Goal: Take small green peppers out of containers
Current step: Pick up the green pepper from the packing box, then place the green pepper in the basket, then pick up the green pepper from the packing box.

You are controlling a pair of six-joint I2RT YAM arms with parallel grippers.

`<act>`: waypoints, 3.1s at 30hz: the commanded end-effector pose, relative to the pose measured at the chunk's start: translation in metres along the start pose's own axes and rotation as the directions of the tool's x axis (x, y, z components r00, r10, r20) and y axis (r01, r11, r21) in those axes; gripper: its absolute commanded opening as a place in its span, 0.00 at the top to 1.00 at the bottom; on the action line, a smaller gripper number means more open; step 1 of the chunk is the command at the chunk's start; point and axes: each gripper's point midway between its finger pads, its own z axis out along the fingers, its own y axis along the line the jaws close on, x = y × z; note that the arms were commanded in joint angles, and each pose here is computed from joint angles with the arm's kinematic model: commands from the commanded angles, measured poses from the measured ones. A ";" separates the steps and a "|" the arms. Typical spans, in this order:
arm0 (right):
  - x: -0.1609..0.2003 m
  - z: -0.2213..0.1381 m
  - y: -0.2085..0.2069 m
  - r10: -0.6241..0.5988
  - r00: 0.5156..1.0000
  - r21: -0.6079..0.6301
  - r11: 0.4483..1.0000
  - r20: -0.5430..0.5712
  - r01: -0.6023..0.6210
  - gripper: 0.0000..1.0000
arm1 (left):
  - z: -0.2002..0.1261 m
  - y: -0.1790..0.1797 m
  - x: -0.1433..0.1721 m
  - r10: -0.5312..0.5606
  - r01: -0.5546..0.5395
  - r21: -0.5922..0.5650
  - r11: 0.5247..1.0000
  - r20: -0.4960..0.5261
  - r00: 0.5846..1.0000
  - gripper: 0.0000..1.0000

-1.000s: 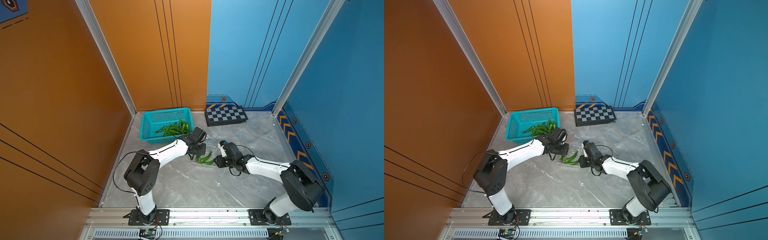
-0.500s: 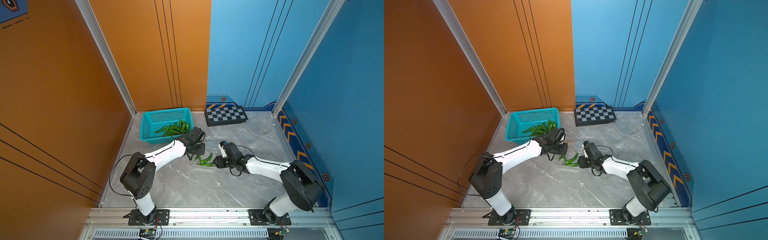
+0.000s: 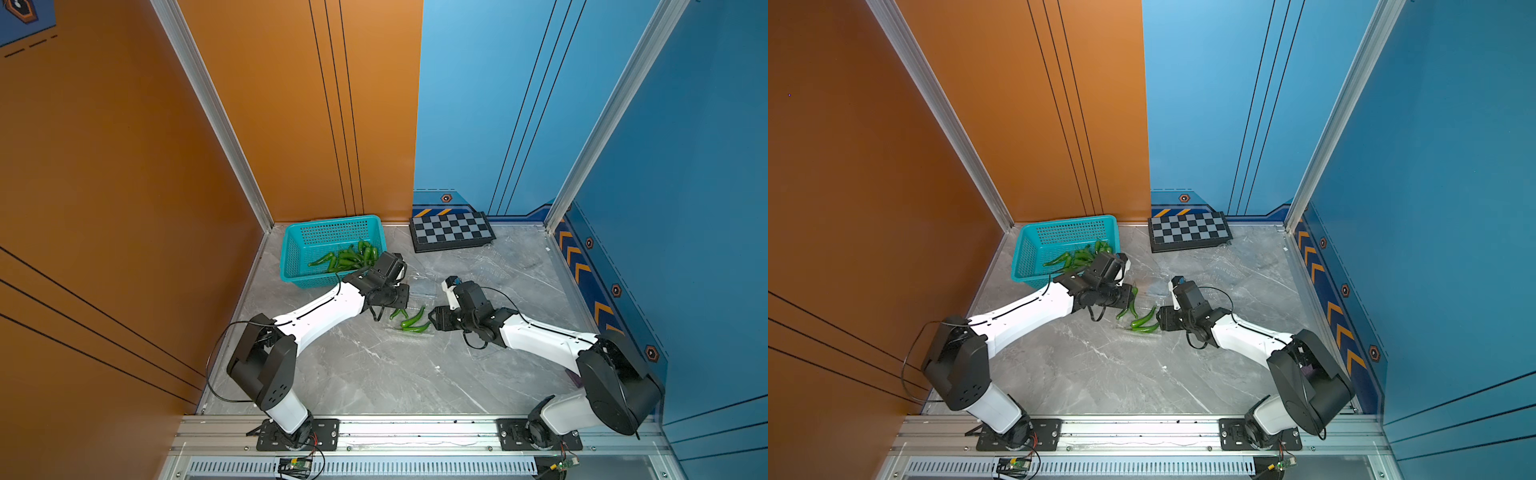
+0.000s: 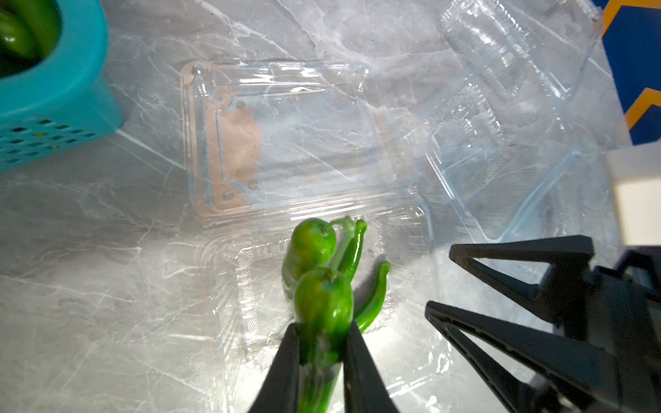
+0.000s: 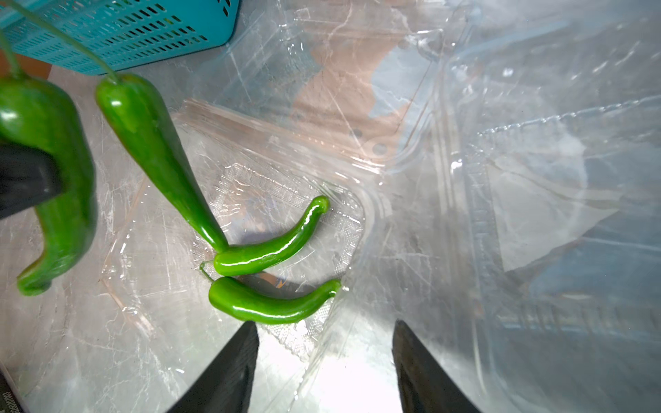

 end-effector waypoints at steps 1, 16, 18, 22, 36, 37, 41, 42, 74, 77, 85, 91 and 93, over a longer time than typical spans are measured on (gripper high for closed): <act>-0.007 -0.011 -0.006 0.004 0.999 0.024 1.000 0.039 -0.005 0.38 | -0.010 0.008 0.010 0.002 -0.002 -0.005 1.000 -0.028 1.000 1.00; -0.018 -0.019 -0.003 -0.001 0.998 0.008 1.000 0.068 0.000 0.37 | -0.048 0.065 -0.053 -0.102 0.110 -0.058 0.992 0.129 0.986 0.97; -0.020 -0.020 -0.001 -0.005 0.997 0.004 1.000 0.072 0.005 0.37 | -0.057 0.075 -0.069 -0.117 0.128 -0.063 0.990 0.161 0.980 0.96; -0.023 -0.019 0.001 -0.008 0.997 -0.008 1.000 0.075 0.009 0.37 | -0.076 0.101 -0.097 -0.149 0.171 -0.087 0.981 0.221 0.964 0.96; -0.027 -0.013 0.003 -0.001 0.997 -0.039 0.999 0.082 0.004 0.37 | -0.048 0.216 -0.160 -0.241 0.311 -0.235 0.921 0.282 0.929 0.92; -0.026 -0.013 0.002 -0.001 0.997 -0.037 0.999 0.079 0.004 0.37 | -0.042 0.220 -0.163 -0.249 0.313 -0.228 0.922 0.271 0.930 0.85; -0.023 -0.013 0.000 -0.006 0.997 -0.030 1.000 0.072 0.008 0.37 | -0.033 0.225 -0.165 -0.251 0.309 -0.237 0.921 0.247 0.936 0.57; -0.023 -0.014 -0.002 -0.004 0.997 -0.026 1.000 0.074 0.006 0.37 | -0.033 0.225 -0.165 -0.248 0.306 -0.240 0.921 0.246 0.937 0.52; 0.003 -0.023 -0.016 0.078 0.997 0.007 0.997 -0.005 -0.078 0.38 | 0.030 -0.020 0.072 0.358 -0.328 0.149 0.933 -0.291 0.887 0.39; 0.004 -0.023 -0.016 0.074 0.997 0.009 0.997 -0.002 -0.074 0.38 | 0.044 -0.014 0.073 0.366 -0.343 0.129 0.931 -0.320 0.874 0.39; 0.007 -0.021 -0.014 0.064 0.998 0.001 0.998 -0.009 -0.064 0.38 | 0.060 -0.008 0.063 0.372 -0.364 0.089 0.927 -0.332 0.867 0.40; 0.007 -0.020 -0.013 0.062 0.998 -0.003 0.998 -0.007 -0.062 0.38 | 0.068 -0.001 0.058 0.370 -0.373 0.059 0.926 -0.338 0.865 0.40; 0.007 -0.019 -0.013 0.063 0.998 -0.003 0.998 -0.007 -0.063 0.38 | 0.071 0.000 0.059 0.372 -0.376 0.060 0.925 -0.343 0.862 0.41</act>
